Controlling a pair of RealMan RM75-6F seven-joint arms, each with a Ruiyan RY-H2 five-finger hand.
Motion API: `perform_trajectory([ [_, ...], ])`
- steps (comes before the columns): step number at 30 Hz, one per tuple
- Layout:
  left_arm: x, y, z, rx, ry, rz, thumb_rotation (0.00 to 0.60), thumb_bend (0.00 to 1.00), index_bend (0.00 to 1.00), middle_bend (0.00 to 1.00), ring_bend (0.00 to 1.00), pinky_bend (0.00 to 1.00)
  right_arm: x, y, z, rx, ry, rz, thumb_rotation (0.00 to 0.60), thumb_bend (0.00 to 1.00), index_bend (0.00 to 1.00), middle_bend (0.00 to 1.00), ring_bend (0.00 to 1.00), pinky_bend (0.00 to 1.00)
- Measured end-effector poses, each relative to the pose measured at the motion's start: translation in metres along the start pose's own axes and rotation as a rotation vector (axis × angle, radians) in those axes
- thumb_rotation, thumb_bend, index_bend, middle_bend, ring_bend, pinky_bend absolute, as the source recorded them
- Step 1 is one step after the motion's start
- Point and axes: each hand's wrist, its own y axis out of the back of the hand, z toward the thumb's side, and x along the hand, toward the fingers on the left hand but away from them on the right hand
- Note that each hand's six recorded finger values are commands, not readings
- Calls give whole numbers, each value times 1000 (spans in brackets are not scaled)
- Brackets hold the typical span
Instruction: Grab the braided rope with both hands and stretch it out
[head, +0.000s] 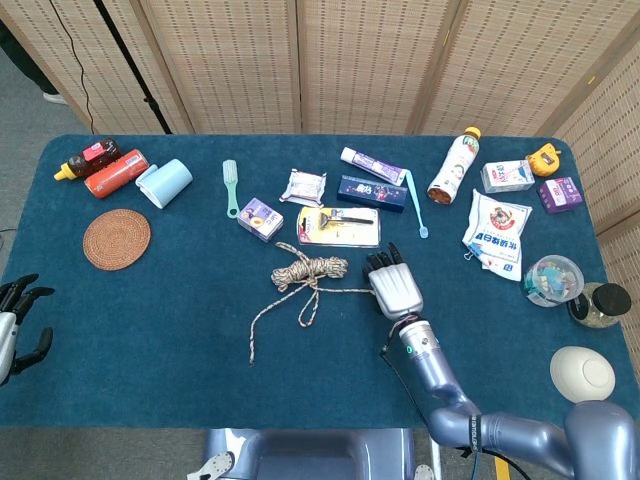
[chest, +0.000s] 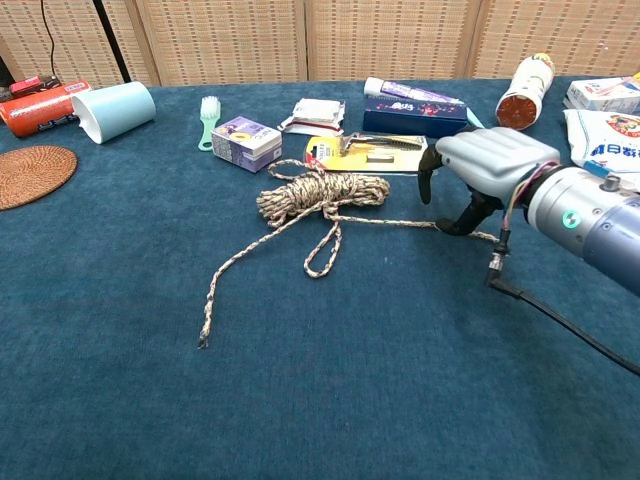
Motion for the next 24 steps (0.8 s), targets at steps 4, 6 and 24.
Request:
perform_trajectory([
  [4,0,0,0,-1,0,1,600,429,260,145,129,0,6,8,0,-68,-15,-14,600,381,418,0,0,0],
  [6,0,0,0,-1,0,1,600,430,263,145,131,0,8,10,-4,-94,-28,-19,600,386,433,0,0,0],
  [24,0,0,4,-4,-17,5,600,429,265,145,132,0,3,-15,-3,-158,-72,43,600,394,478,0,0,0],
])
